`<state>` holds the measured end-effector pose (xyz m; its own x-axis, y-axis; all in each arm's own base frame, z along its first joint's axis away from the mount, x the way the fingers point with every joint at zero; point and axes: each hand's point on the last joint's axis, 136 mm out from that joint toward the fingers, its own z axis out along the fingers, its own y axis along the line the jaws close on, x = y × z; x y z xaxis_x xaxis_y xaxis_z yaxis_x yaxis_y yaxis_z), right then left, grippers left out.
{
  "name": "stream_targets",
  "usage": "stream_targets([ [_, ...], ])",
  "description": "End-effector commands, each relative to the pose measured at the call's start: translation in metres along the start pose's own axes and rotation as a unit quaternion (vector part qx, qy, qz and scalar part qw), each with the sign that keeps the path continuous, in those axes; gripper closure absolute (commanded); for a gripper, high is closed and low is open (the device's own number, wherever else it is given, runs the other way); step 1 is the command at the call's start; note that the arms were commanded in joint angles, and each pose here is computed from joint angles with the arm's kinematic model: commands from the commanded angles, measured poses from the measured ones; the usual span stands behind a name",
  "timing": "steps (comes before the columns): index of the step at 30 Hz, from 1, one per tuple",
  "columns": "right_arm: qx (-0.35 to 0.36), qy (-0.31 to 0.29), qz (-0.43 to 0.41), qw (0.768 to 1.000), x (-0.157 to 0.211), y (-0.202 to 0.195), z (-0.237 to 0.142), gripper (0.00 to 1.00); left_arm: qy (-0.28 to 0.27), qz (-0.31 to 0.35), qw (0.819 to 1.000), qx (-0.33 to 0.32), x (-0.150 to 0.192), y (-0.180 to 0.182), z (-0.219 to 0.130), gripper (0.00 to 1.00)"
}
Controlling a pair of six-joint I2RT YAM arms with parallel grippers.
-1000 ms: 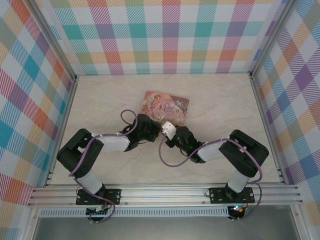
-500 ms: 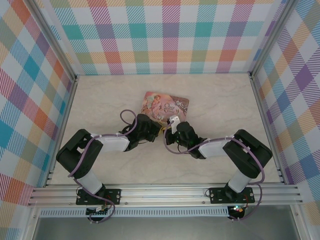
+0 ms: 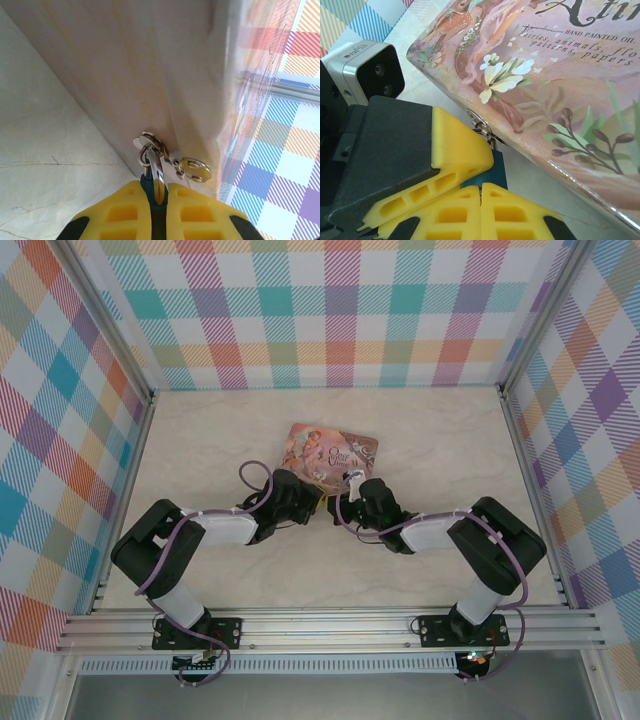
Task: Unlock a padlock with a key
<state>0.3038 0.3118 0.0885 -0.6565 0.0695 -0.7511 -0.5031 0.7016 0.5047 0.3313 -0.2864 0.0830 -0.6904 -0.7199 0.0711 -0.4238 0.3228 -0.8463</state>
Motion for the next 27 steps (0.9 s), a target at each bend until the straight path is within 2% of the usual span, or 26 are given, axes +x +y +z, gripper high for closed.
stream_targets([
  [1, -0.020, -0.024, -0.022, 0.999, -0.016, 0.010, -0.005, 1.00, 0.016, 0.000, 0.999, 0.035, 0.011, -0.021, -0.008, 1.00],
  [8, -0.004, -0.046, -0.118, 0.992, -0.020, 0.001, -0.028, 0.65, 0.017, -0.005, 0.999, 0.030, 0.011, -0.028, -0.008, 1.00],
  [11, -0.006, -0.051, -0.158, 0.986, -0.023, 0.001, -0.040, 0.54, 0.015, -0.005, 1.000, 0.027, 0.010, -0.030, -0.010, 1.00],
  [16, -0.026, -0.013, -0.255, 0.967, -0.012, 0.012, -0.047, 0.51, 0.023, -0.007, 0.999, 0.031, 0.010, -0.033, -0.015, 1.00],
  [20, 0.029, -0.027, -0.359, 0.932, -0.003, 0.008, -0.044, 0.51, 0.040, 0.007, 0.999, 0.028, 0.015, -0.033, -0.016, 1.00],
  [22, 0.056, -0.043, -0.383, 0.921, -0.003, 0.006, -0.044, 0.50, 0.042, 0.015, 0.999, 0.028, 0.015, -0.031, -0.017, 1.00],
  [27, 0.105, -0.034, -0.443, 0.890, 0.013, 0.003, -0.039, 0.47, 0.041, 0.065, 0.997, 0.031, 0.015, -0.027, -0.020, 1.00],
])
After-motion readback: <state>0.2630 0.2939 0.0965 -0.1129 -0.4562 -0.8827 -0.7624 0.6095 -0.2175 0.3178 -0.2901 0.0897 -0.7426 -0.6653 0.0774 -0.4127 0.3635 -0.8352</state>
